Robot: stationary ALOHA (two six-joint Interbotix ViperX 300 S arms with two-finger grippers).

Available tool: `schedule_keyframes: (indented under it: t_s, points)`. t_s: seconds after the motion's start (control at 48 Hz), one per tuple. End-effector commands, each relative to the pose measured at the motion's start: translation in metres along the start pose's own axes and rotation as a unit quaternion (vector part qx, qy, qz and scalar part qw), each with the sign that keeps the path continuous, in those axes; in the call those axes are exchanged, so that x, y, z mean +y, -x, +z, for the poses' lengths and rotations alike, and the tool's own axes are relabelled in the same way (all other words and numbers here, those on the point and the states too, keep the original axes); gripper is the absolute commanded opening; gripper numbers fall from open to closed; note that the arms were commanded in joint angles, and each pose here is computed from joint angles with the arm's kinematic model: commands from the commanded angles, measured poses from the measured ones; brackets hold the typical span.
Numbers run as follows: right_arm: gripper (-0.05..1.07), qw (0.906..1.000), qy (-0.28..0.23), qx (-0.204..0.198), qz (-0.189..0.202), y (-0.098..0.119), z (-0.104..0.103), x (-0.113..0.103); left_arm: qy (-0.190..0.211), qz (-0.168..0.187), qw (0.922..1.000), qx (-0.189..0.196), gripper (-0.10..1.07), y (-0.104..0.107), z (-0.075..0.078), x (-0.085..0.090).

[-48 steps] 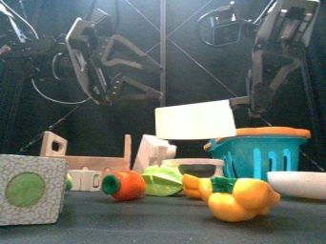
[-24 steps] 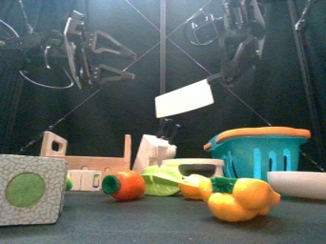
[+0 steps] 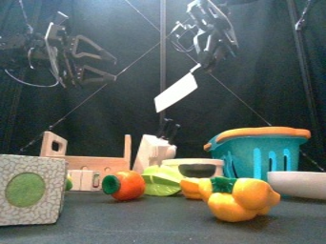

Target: Place cleaver back in holder

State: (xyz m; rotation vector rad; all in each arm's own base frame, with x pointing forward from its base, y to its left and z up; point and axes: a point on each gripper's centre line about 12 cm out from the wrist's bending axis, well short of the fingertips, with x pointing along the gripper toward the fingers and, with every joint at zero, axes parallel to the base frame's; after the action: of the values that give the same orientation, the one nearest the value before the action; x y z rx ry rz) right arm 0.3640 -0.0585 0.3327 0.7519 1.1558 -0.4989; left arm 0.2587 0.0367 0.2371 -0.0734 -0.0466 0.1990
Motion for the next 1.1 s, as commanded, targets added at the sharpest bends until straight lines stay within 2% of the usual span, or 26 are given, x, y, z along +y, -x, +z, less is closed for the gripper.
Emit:
schedule_keyframes:
  t_s: [0.0,0.146,0.292,0.479,0.771,1.083]
  points:
    - [0.47,1.0000,-0.006,-0.002,-0.001,0.021,0.020,0.005,-0.006,-0.005,1.0000,-0.001,0.93,0.000,0.001,-0.002]
    - [0.47,0.9995,-0.006,0.024,-0.019,0.024,0.043,-0.002,-0.010,-0.009,0.9999,0.001,0.93,0.001,-0.001,-0.002]
    - [0.47,0.9982,-0.013,0.058,-0.007,0.018,0.063,-0.010,-0.011,-0.010,0.9999,0.005,0.93,0.002,-0.003,-0.002]
    - [0.47,0.9975,-0.023,0.066,-0.008,0.012,0.082,-0.024,-0.011,-0.009,0.9999,0.010,0.93,0.004,-0.006,-0.002]
    - [0.47,0.9950,-0.019,0.097,-0.014,-0.005,0.090,-0.028,-0.011,-0.009,0.9998,0.013,0.93,0.005,-0.008,-0.001]
    - [0.47,0.9944,-0.015,0.103,-0.018,-0.011,0.097,-0.026,-0.011,-0.009,0.9998,0.014,0.93,0.006,-0.009,-0.001]
